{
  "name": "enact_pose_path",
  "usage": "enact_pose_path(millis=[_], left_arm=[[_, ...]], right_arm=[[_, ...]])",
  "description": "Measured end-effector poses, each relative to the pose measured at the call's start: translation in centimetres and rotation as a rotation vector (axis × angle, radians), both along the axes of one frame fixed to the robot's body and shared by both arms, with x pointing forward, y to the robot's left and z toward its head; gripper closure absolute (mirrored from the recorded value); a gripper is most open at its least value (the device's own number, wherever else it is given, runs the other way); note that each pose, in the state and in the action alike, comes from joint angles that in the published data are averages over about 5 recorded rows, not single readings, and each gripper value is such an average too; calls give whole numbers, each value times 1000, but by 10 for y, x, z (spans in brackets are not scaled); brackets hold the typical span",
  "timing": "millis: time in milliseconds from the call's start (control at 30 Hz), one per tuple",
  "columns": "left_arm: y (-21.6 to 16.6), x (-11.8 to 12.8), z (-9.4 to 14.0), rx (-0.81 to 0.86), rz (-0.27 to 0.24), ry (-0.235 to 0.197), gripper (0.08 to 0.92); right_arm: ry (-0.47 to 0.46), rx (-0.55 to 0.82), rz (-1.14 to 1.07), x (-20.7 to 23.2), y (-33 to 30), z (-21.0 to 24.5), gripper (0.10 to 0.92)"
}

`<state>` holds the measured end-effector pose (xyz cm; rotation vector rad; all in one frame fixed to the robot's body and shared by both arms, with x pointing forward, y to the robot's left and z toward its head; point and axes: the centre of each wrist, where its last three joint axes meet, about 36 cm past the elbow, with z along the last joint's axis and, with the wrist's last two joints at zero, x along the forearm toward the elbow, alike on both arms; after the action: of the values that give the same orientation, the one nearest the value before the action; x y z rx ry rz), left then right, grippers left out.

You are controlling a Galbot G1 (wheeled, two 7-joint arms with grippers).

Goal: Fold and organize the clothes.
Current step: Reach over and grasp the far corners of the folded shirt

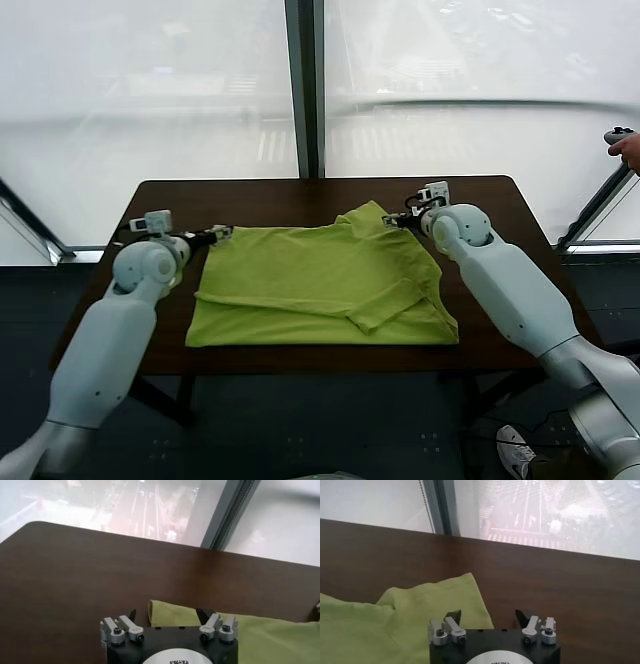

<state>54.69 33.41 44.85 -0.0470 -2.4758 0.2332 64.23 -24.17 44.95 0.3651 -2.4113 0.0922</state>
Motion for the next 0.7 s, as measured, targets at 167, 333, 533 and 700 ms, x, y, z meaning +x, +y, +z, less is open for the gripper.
enact_pose_path(millis=[167,333,533,700], left_arm=[[3,1,-3,1,-5,6,167],[4,5,-5,1,-7,10,176],[2,15,-5,6,-11,13,183],[1,21,-7,9,-16,18,230]], right_arm=[[6,0,-4,0,0,-3,515],[10,1,-7,0,-1,-5,532],[12,1,-8,-1,-1,-6,610],[14,1,-10,-1,-2,-6,675]])
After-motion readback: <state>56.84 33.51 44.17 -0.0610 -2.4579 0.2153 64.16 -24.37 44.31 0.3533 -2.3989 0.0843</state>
